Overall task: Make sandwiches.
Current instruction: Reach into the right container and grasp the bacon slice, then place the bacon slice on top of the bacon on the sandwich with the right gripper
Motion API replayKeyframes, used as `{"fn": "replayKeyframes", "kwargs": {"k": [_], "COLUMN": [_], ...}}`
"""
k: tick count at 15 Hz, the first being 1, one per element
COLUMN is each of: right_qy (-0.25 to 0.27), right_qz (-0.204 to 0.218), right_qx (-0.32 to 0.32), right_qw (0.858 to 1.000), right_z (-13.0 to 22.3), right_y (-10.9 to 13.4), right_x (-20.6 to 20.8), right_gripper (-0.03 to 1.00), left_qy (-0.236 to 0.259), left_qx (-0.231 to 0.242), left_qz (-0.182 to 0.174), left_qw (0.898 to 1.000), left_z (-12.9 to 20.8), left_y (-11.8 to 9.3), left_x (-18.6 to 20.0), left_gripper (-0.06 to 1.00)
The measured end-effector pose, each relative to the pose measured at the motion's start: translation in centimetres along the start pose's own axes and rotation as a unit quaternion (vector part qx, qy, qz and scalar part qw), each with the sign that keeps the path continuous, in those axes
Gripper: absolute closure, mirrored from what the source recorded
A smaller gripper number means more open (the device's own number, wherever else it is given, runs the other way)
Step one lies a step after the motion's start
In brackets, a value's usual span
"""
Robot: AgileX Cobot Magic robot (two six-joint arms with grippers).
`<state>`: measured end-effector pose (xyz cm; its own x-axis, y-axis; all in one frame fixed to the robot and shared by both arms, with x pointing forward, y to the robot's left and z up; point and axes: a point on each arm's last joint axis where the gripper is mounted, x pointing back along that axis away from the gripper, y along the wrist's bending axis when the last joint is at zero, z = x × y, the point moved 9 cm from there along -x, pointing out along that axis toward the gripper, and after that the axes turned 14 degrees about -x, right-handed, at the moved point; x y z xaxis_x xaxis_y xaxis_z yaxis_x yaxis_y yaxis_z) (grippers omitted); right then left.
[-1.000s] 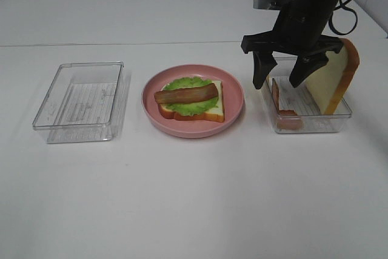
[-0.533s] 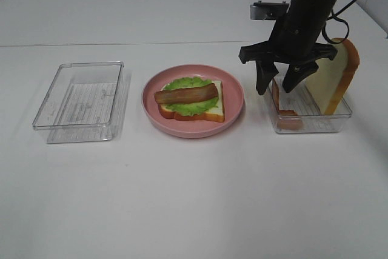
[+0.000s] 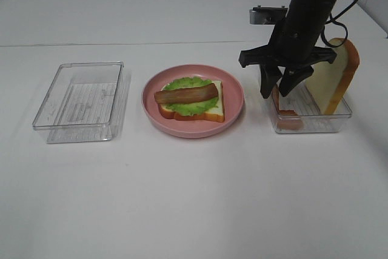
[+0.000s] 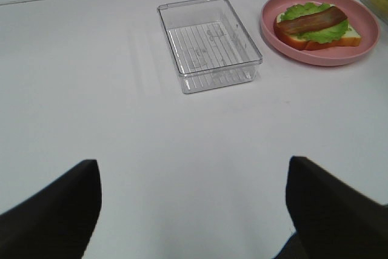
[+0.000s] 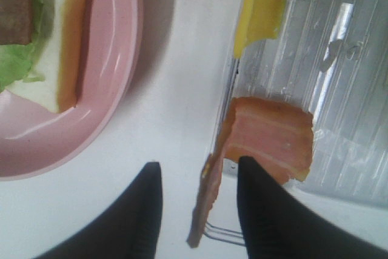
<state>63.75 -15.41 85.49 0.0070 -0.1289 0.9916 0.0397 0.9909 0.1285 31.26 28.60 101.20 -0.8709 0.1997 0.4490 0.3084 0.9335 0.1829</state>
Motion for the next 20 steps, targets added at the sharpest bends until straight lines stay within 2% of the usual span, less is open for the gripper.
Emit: {"fn": "replayKeyframes", "kwargs": {"k": [2, 3, 5, 11, 15, 18, 20], "right_qy": [0.0, -0.001, -0.001, -0.002, -0.033, -0.035, -0.046], "right_qz": [0.001, 0.001, 0.001, 0.003, -0.01, -0.032, -0.068], "right_qx": [-0.007, -0.01, -0.011, -0.009, -0.004, -0.006, -0.013], "right_qw": [1.0, 1.0, 1.0, 1.0, 0.999, 0.999, 0.996], "right_z": [0.0, 0.0, 0.0, 0.0, 0.3, 1.6, 2.0], "right_y": [0.0, 0.0, 0.0, -0.1, 0.4, 1.1, 2.3], "right_x": [0.0, 0.0, 0.0, 0.3, 4.1, 7.0, 8.8], "right_gripper": [0.69, 0.82, 0.97, 0.97, 0.97, 0.97, 0.97], "left_qy": [0.0, 0.0, 0.0, 0.0, 0.0, 0.0, 0.0], "left_qx": [0.0, 0.0, 0.0, 0.0, 0.0, 0.0, 0.0], "left_qz": [0.0, 0.0, 0.0, 0.0, 0.0, 0.0, 0.0], "left_qw": [1.0, 1.0, 1.0, 1.0, 1.0, 1.0, 1.0], "left_z": [0.0, 0.0, 0.0, 0.0, 0.0, 0.0, 0.0], "left_y": [0.0, 0.0, 0.0, 0.0, 0.0, 0.0, 0.0], "left_x": [0.0, 0.0, 0.0, 0.0, 0.0, 0.0, 0.0], "left_gripper": [0.16, 0.16, 0.16, 0.16, 0.16, 0.16, 0.16]}}
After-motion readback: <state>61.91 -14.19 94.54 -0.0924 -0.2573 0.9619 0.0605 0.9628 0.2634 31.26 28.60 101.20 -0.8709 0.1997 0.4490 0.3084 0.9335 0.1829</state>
